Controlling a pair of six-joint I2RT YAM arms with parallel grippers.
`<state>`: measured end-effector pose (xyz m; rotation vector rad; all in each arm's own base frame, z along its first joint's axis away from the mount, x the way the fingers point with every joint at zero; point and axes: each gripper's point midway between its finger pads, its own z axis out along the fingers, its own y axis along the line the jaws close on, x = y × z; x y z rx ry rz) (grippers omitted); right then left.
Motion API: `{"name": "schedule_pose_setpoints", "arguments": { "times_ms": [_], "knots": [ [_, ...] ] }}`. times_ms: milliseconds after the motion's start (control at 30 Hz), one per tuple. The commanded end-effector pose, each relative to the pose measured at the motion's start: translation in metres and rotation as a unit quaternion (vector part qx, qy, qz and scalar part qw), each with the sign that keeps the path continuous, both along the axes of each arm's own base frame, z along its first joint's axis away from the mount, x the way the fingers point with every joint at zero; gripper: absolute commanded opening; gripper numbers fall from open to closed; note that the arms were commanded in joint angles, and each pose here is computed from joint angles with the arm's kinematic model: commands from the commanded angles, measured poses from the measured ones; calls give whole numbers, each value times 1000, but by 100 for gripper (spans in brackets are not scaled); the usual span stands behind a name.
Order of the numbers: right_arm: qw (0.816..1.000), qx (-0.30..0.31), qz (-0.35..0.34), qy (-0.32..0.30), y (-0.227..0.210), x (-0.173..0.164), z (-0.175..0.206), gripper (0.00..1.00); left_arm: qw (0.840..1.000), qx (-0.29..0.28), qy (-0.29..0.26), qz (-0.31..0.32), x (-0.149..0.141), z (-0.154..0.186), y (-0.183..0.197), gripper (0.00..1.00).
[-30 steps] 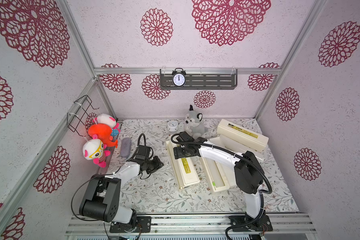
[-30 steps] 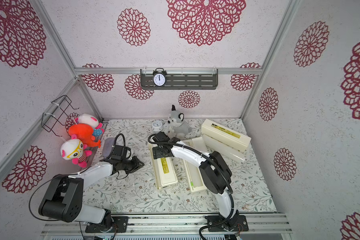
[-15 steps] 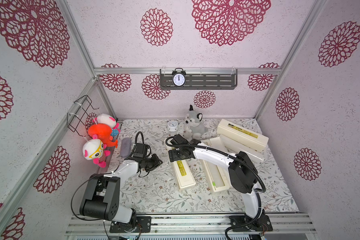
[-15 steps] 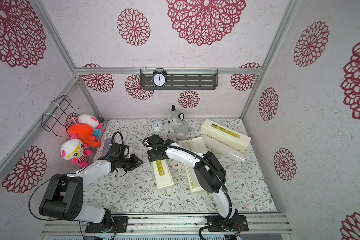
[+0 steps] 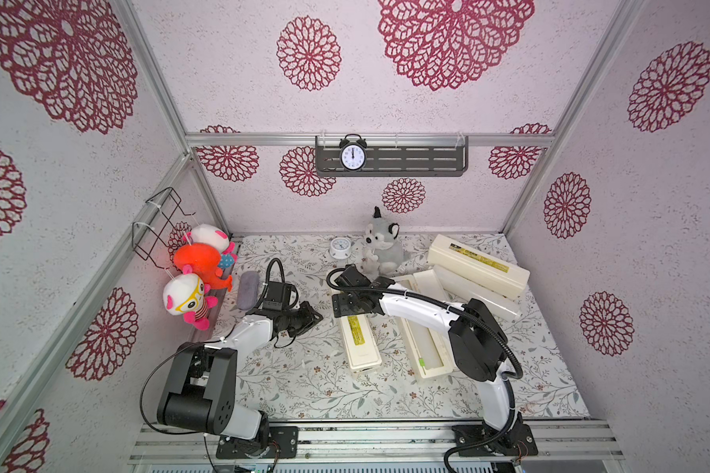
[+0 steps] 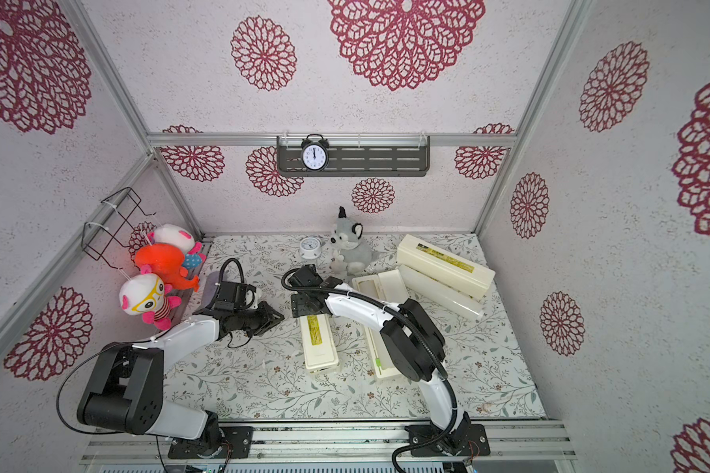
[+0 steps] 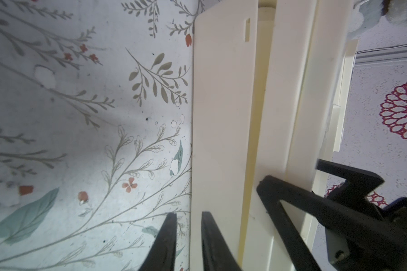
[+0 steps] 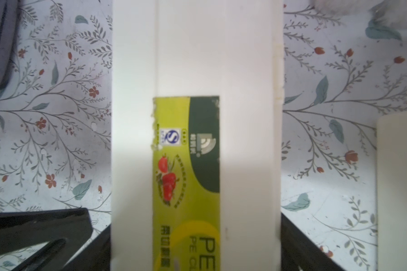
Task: Put plastic wrap rolls into dispensers
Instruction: Close the lid on the plastic wrap cutting box.
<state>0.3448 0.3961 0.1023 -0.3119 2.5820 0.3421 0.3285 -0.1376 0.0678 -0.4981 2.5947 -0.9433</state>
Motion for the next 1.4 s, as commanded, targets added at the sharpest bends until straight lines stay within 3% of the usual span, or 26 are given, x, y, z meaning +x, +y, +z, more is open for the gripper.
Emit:
{"name": "schedule_pose_setpoints", "arguments": {
  "times_ms": [0,233,500,800,1367],
  "knots": [
    [999,-39,-13,-13,-12,-4,-1,85,1000,-15,-21,1,11,13,-3,23],
    [999,-53,1,-13,-11,-8,0,85,999,-20,-27,-1,17,20,-6,23],
    [998,-57,37,-8,1,-5,28,85,1000,-17,-24,2,16,18,-5,23],
    [997,-70,27,2,-8,-9,3,85,1000,-14,-23,3,15,16,-4,23],
    [999,-8,17,28,0,-10,-9,86,999,-21,-27,1,19,20,-6,24]
  ]
}}
